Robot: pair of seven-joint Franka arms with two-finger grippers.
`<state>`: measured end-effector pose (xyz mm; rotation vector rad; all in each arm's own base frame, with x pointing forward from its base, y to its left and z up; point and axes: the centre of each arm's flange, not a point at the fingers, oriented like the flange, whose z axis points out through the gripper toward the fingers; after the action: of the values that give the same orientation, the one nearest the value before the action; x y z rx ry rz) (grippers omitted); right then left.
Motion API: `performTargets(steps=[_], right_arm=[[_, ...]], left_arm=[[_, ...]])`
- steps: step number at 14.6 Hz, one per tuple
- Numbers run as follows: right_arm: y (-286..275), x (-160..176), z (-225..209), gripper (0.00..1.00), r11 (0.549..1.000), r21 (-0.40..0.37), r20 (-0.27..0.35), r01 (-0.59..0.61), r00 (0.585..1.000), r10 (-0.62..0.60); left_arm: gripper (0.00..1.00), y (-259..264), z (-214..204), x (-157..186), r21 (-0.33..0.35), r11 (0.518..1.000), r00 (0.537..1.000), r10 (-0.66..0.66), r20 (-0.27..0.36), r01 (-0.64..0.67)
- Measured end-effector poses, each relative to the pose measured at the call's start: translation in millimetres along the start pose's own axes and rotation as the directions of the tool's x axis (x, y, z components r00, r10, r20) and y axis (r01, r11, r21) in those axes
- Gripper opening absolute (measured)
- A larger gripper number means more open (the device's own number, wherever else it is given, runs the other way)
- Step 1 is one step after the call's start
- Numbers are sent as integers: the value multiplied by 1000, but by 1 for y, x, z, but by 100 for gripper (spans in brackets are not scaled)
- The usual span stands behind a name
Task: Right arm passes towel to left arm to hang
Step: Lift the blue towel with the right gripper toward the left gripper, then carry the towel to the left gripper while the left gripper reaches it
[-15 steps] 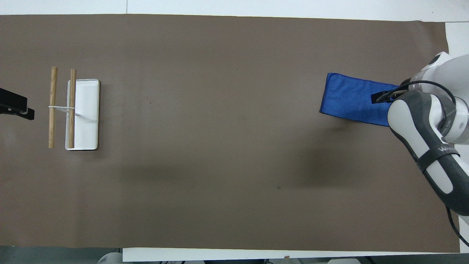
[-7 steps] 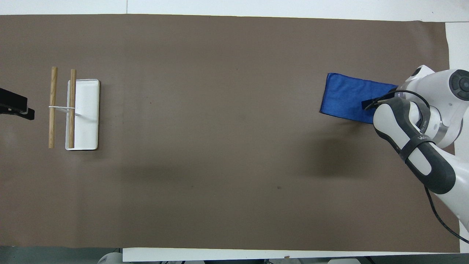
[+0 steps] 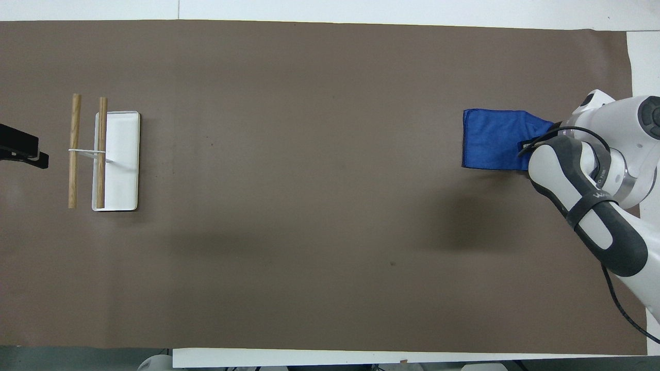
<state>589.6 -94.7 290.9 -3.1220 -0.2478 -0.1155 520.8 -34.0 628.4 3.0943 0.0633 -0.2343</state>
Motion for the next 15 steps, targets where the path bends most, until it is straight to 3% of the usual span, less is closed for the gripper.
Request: performTargets(steps=[2,6,10,12,15], right_arm=[[-1,1,-2,5,1000,21,26,-7,1000,7],[-8,10,-32,4,996,74,113,-46,993,37],[-91,22,-104,4,960,82,251,-269,937,242],[-152,27,-141,4,917,104,293,-385,893,342],[-233,27,-167,4,785,190,400,-589,777,486]], left_arm=[[100,0,0,0,0,1000,1000,0,0,0],[100,0,0,0,0,1000,1000,0,0,0],[100,0,0,0,0,1000,1000,0,0,0],[100,0,0,0,0,1000,1000,0,0,0],[100,0,0,0,0,1000,1000,0,0,0]])
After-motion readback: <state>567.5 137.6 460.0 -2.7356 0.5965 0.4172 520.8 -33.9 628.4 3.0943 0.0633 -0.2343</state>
